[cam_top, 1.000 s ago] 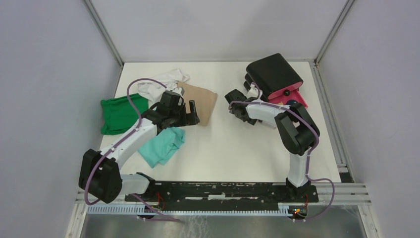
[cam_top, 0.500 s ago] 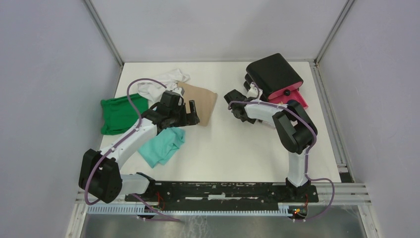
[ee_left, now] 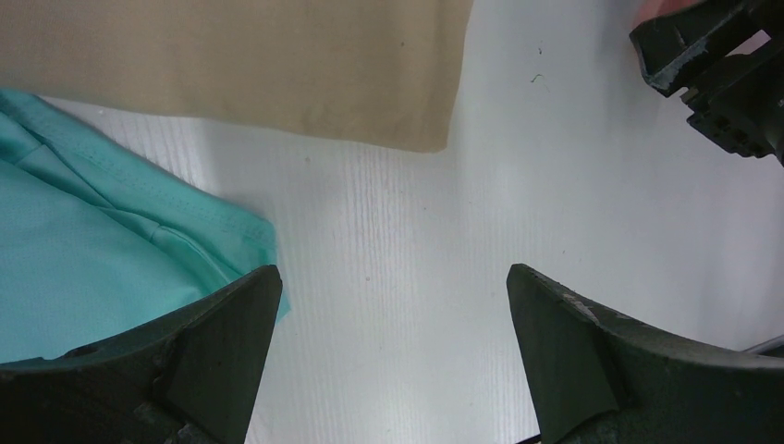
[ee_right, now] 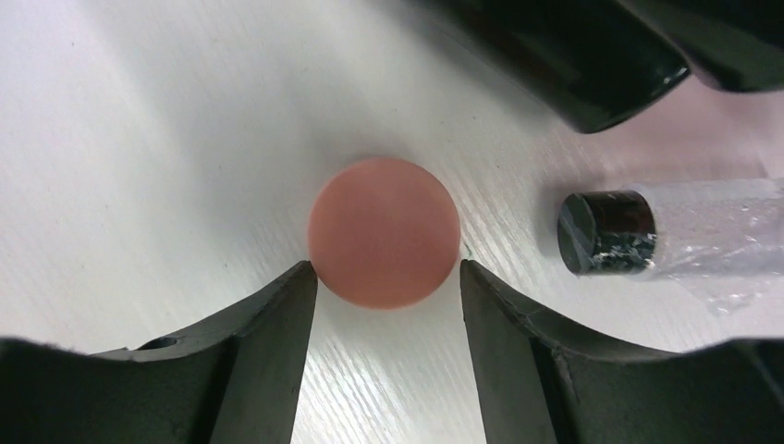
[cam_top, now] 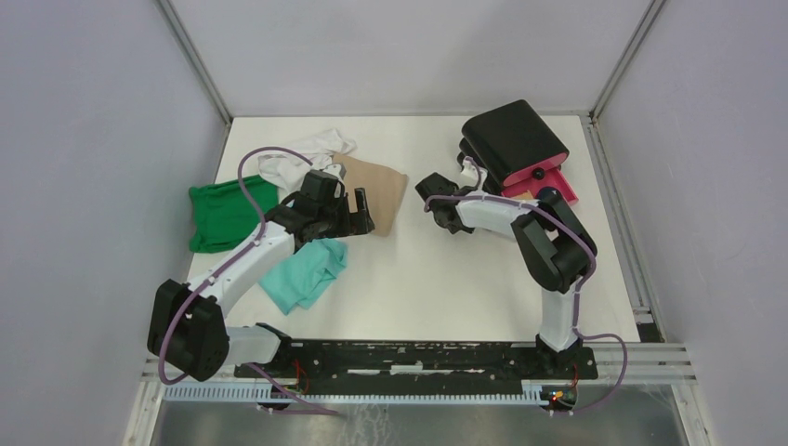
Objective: Organize the makeup
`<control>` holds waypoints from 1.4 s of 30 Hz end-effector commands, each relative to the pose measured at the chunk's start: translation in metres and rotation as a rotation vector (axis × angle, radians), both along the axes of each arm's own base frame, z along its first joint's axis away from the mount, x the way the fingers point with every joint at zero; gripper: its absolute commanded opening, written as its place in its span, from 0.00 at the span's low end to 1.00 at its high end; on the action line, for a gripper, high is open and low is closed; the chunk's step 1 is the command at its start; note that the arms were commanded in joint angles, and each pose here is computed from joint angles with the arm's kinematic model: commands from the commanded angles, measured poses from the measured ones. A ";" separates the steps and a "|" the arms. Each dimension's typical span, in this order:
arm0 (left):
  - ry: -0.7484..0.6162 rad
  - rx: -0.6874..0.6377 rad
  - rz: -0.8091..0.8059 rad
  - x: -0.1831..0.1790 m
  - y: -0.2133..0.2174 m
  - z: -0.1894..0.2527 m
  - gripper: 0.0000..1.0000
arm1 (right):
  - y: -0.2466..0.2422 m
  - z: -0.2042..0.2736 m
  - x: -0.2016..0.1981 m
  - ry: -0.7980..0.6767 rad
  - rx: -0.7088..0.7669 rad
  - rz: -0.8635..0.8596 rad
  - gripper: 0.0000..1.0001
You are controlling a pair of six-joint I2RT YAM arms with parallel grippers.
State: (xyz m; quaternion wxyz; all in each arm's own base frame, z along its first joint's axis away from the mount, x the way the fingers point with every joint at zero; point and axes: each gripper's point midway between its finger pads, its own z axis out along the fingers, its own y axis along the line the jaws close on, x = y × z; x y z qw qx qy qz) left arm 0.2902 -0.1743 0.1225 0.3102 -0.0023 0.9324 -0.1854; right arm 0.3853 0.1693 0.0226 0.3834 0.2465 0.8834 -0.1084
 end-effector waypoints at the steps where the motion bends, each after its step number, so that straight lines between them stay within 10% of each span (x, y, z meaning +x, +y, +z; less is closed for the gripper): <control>1: -0.058 -0.003 -0.021 0.003 0.001 0.011 0.99 | -0.005 0.035 -0.001 -0.061 -0.012 0.023 0.65; 14: -0.077 -0.005 -0.026 0.002 0.002 0.018 0.99 | -0.005 0.028 0.001 -0.024 -0.022 0.074 0.97; 42: -0.062 0.007 -0.025 -0.001 0.005 0.011 0.99 | 0.003 -0.018 0.021 0.017 0.053 0.195 0.86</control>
